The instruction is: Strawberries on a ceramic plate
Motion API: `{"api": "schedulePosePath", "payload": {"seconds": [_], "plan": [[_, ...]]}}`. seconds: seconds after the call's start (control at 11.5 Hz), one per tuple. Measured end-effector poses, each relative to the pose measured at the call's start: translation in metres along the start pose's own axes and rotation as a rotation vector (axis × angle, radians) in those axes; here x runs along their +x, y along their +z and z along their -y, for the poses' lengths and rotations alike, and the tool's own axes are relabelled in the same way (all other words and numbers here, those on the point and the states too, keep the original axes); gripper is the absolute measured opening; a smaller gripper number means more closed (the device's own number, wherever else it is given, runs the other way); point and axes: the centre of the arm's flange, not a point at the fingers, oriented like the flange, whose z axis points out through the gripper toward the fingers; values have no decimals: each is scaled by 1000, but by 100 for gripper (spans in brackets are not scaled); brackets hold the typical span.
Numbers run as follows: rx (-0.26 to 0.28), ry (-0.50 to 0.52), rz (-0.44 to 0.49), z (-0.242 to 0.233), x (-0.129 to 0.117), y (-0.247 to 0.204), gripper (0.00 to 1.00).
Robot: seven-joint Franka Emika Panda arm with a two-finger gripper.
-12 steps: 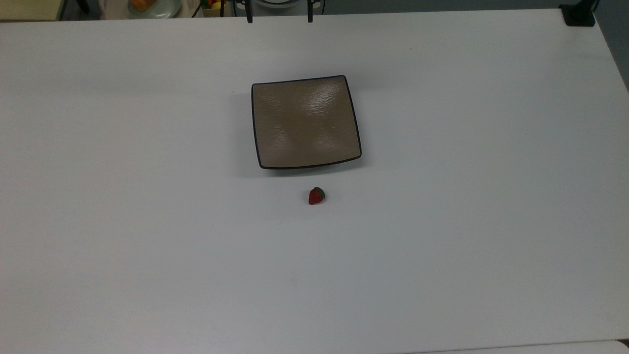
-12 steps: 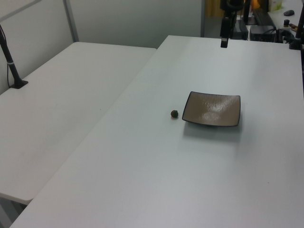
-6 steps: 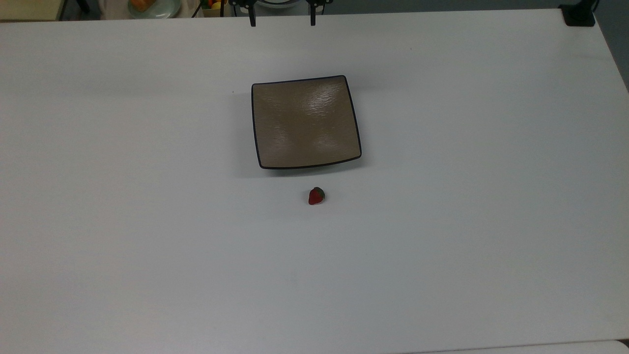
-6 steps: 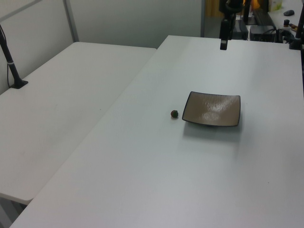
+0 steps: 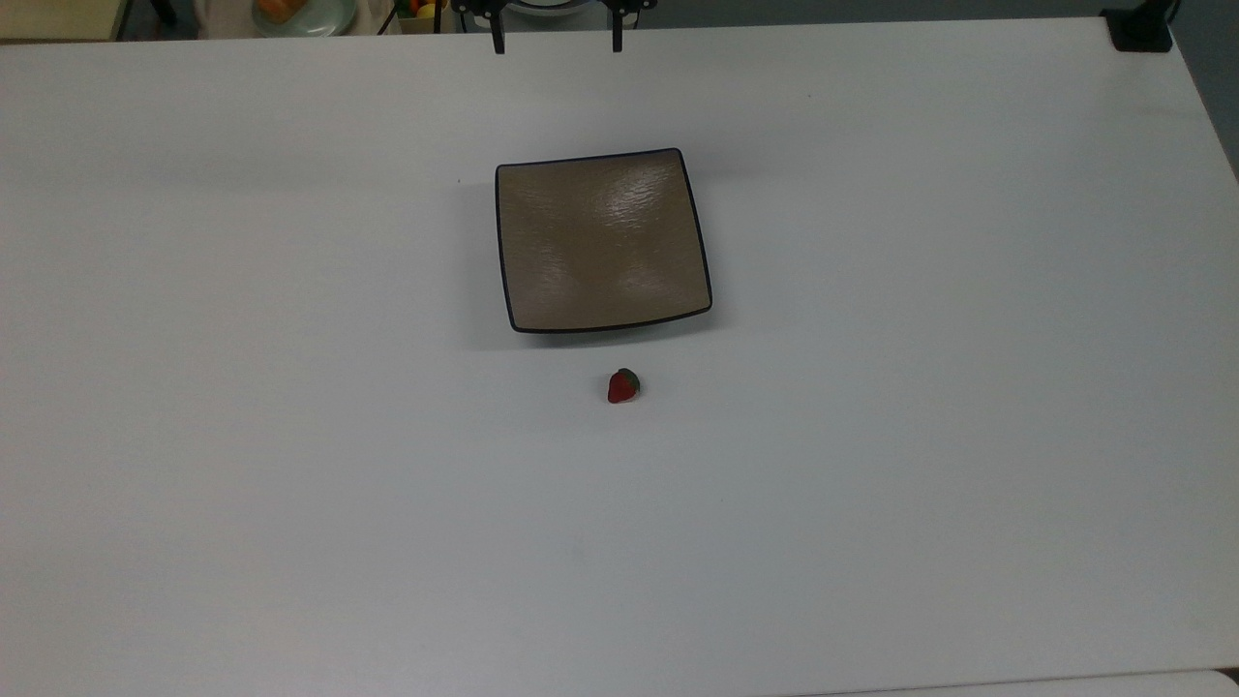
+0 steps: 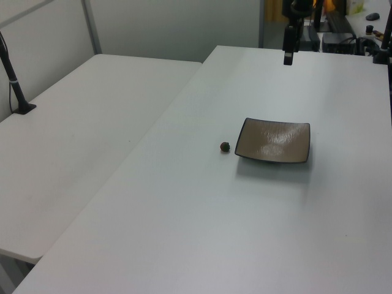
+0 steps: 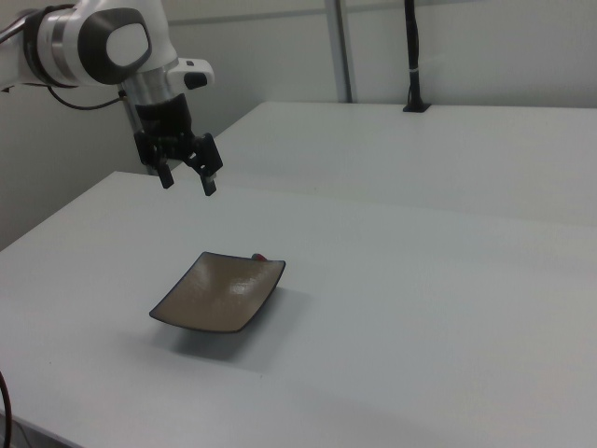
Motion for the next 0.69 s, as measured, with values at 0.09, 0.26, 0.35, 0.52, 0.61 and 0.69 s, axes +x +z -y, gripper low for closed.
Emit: {"api": "schedulePosePath", "payload": {"seconds": [0.09,0.26,0.35,0.52,0.61,0.69], "plan": [[0,-1,5,1,1,3,100],[6,-2,-39,2,13,9,100],[19,1,-70,4,21,13,100],[37,5,-109,6,34,23,100],[38,7,-124,5,40,29,100],[38,11,-142,4,47,36,100]]}}
